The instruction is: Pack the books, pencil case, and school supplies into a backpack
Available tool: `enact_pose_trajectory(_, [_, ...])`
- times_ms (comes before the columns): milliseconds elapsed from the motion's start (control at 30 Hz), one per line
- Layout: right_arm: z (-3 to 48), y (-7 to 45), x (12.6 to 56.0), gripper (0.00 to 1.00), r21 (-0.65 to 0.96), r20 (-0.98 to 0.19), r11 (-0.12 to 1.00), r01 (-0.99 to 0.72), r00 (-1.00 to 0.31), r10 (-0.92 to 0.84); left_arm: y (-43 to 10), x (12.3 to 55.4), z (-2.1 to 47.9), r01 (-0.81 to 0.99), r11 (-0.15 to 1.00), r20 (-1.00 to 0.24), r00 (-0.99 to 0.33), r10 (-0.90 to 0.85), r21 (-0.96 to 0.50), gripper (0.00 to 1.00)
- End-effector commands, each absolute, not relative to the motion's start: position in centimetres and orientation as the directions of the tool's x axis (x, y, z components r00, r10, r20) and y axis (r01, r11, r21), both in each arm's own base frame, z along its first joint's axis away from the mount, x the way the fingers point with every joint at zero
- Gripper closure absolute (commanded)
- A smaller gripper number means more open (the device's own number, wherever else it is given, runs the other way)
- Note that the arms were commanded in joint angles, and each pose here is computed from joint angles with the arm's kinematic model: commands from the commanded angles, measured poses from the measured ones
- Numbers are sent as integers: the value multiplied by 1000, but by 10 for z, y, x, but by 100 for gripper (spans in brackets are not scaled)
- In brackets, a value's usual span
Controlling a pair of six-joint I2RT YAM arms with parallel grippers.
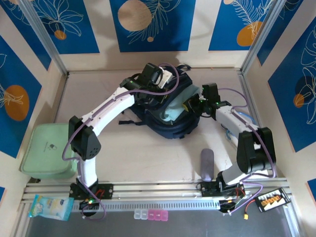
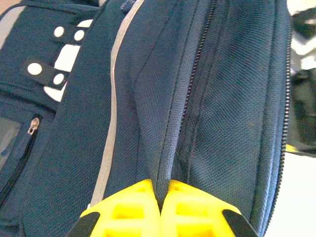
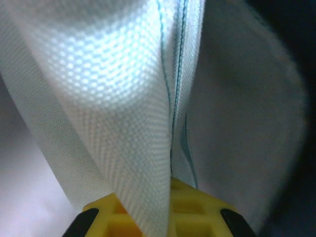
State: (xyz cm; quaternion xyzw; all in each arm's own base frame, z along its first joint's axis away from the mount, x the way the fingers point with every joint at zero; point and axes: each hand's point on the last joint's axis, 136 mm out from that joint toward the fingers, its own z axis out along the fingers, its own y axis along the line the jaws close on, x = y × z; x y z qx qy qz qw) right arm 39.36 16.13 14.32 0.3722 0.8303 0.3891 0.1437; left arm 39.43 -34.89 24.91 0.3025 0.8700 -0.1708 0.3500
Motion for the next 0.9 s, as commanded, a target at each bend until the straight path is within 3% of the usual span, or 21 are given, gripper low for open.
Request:
enact_pose_trajectory(0, [152,163,421,96,749,13,386,538,-595,804,-371,384,321,701,687,-835,-483,261,-191,100])
enact_pose_trajectory(200, [137,213,440,97,770,10,428,473,-680,734,-374,384,326,699,682,-840,-488,236,-214,100])
enact_pose_trajectory(433, [129,255,456,95,868,46,365,336,-787,616,-376,383,333,697,675,-846,-492,205,-241,100])
enact_pose_trajectory(867, [103,283,487,91,921,69,260,291,-778,625,-373,386,357,692,663,-868,-479,127,-285,100])
